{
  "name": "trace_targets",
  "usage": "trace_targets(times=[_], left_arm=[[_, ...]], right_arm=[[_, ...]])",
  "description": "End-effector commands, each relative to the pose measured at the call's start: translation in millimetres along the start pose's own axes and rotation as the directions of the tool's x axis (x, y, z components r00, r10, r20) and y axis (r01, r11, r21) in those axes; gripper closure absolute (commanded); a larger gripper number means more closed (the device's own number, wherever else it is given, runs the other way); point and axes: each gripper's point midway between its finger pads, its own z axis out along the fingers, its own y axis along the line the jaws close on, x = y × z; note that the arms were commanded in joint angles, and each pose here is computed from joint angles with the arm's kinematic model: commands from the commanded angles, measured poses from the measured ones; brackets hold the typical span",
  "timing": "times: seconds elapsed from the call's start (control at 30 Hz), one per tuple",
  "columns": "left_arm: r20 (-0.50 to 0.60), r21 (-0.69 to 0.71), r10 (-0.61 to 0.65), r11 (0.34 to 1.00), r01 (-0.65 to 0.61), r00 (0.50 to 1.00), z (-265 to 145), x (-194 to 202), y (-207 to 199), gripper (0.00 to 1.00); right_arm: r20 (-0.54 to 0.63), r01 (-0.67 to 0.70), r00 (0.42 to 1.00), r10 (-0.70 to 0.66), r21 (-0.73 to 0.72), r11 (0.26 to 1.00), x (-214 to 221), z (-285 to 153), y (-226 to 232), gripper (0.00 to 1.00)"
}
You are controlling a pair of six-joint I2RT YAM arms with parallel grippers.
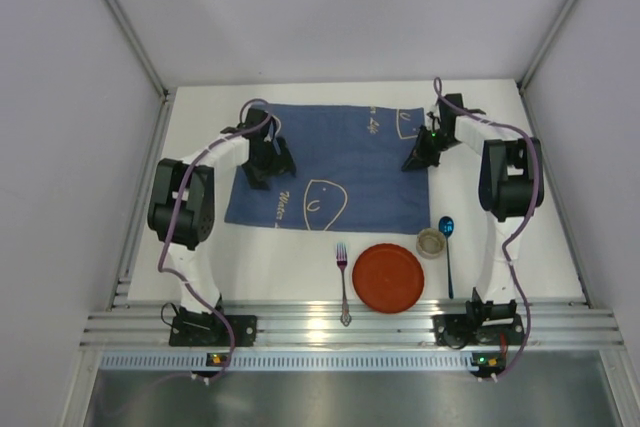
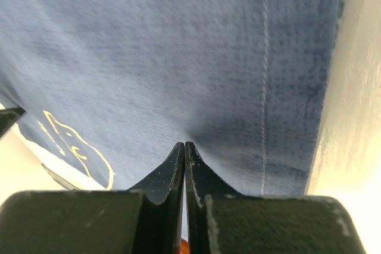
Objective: Set the dinner table for one person
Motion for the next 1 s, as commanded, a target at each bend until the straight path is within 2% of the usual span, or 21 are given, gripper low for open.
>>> trace_targets(times=[0.0,0.17,0.33,0.47,0.63,0.7,0.77,0.8,0.83,0.87,0.9,0.93,0.97], left_arm=[[-0.039,-0.012,-0.013,1.000,0.012,0.999,-4,19,12,0.12],[-0.067,-0.060,-0.006,0.998,0.002,0.998,-7,41,33,0.13],[-0.042,-0.070,0.015,0.997,-0.018,0.999,-18,41,37,0.13],[0.023,-0.059,0.045,0.997,-0.043,0.999,-38,17,25,0.11],[0.179,-0.039,0.099,0.995,-0.093,0.979,-89,-41,-8,0.11],[0.207,-0.020,0.124,0.992,-0.122,0.970,-110,-50,-25,0.11],[0.219,-0.005,0.158,0.987,-0.160,0.963,-123,-46,-36,0.13],[0.207,0.004,0.194,0.980,-0.199,0.959,-124,-32,-47,0.14],[0.213,-0.001,0.216,0.975,-0.221,0.953,-130,-23,-52,0.16],[0.173,-0.019,0.243,0.970,-0.244,0.954,-122,-2,-48,0.16],[0.161,-0.004,0.306,0.951,-0.309,0.938,-126,26,-64,0.16],[0.146,-0.019,0.324,0.946,-0.325,0.935,-122,44,-65,0.16],[0.091,-0.039,0.349,0.937,-0.347,0.933,-112,73,-56,0.16]], right_arm=[[0.050,0.037,0.998,-0.035,-0.038,0.999,-20,-14,17,1.00],[0.032,0.027,0.999,-0.025,-0.044,0.999,-18,-8,16,1.00],[0.040,0.036,0.999,-0.034,-0.046,0.998,-18,-12,18,1.00],[0.084,0.062,0.995,-0.056,-0.061,0.996,-25,-28,30,1.00],[0.216,0.112,0.972,-0.095,-0.070,0.991,-34,-76,56,0.98],[0.270,0.124,0.958,-0.098,-0.078,0.989,-32,-101,69,0.90],[0.302,0.110,0.950,-0.086,-0.062,0.992,-22,-112,67,0.67],[0.360,0.120,0.929,-0.086,-0.072,0.990,-16,-137,77,0.56],[0.391,0.129,0.916,-0.092,-0.069,0.989,-11,-144,81,0.37],[0.388,0.101,0.918,-0.079,-0.038,0.994,4,-139,68,0.30],[0.435,0.121,0.896,-0.087,-0.051,0.991,14,-160,76,0.24],[0.443,0.138,0.891,-0.102,-0.051,0.989,25,-163,79,0.18],[0.424,0.121,0.900,-0.099,-0.025,0.992,40,-156,65,0.17]])
